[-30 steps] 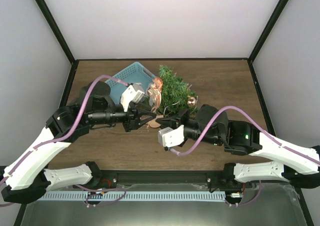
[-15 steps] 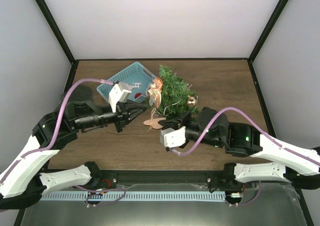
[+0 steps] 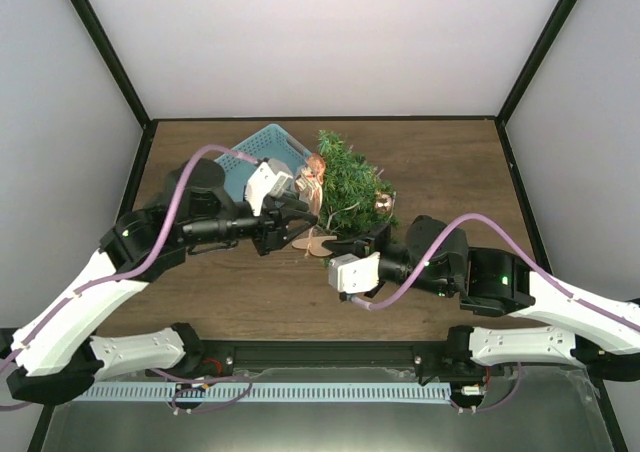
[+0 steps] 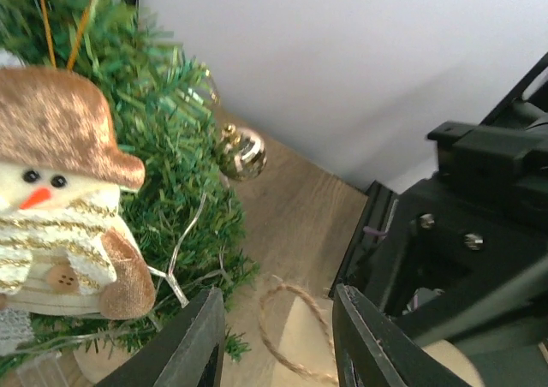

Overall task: Decorate the small christmas tree
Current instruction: Adjust the decoration item at the center of the board.

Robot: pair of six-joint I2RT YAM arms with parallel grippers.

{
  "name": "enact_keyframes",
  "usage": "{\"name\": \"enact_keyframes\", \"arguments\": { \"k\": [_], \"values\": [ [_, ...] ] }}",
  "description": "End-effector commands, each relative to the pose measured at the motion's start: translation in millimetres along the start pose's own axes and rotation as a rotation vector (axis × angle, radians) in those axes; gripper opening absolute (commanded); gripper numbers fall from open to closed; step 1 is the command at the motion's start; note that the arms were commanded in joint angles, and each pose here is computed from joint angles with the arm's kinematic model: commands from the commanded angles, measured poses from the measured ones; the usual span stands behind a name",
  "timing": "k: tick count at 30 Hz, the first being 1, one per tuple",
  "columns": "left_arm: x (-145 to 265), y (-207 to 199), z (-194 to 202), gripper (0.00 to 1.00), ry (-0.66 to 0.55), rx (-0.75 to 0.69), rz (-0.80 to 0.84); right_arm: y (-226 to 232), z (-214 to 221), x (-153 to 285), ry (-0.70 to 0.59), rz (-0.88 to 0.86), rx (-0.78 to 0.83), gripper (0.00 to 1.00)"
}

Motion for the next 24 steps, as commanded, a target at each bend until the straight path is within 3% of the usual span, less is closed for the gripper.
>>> {"name": "enact_keyframes", "arguments": {
  "k": [1,8,24],
  "values": [
    [-1.7,0.2,-0.3,0.36,0.020,0.019,0.002,-4.0,-5.8,1.3,-0.014,0.011,-0.001,0.01],
    [-7.7,1.8,4.4,0.33,0.050,0.010,0.005,-4.1,-3.7,0.2,0.000,0.013,-0.003,0.01],
    [-1.8,-0.6,10.3,0.42,0.094,-0.012,0.010,-7.0,-6.8,-6.4,0.013,0.014,-0.011,0.01]
  ]
}}
Point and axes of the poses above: each gripper's point midway between its finger pads, its own x axis back along the fingers, its own y axis along the line the jaws close on, z = x × y, the point moved 3 cm from there along x, back along the fingers, and after that the axes turned 10 degrees about -x, right-handed, at the moved point
